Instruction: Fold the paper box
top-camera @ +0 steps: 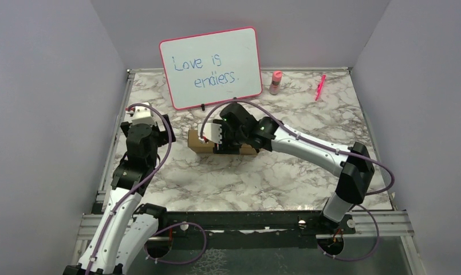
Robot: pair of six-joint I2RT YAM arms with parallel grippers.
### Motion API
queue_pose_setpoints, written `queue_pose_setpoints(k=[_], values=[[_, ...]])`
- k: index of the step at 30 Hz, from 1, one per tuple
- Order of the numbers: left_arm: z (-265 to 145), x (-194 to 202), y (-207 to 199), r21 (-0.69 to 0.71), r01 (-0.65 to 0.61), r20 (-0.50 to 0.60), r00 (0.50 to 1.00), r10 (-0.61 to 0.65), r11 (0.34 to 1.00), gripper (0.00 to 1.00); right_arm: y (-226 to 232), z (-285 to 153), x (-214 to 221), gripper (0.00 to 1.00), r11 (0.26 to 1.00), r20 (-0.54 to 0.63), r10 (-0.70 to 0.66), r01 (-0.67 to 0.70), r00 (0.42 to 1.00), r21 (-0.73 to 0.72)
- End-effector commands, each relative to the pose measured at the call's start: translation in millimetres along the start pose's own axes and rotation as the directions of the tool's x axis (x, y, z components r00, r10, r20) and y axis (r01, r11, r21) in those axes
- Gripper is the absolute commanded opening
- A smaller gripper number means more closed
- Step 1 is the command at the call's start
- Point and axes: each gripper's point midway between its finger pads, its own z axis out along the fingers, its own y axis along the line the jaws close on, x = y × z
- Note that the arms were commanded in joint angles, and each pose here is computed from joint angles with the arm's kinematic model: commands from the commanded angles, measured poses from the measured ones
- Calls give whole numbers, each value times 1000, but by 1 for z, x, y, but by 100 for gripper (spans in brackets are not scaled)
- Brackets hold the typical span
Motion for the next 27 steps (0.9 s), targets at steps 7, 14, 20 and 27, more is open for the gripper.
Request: queue_pose_setpoints(k=[7,14,20,27], values=[[-7,-5,10,-44,22,47,999,-20,999,99,-31,-4,27,51,893,-48,-214,215,976,395],[-6,-5,11,-46,22,47,999,-19,999,99,-12,-1,43,57,852,-98,-255,271,962,447],[-7,-6,10,-43,22,49,999,-20,999,99,11,-1,54,66,878,-105,-229,252,968,407],[-7,-5,8,-32,20,46,999,-19,999,99,50,-5,62,94,970,-90,-102,119,991,214]])
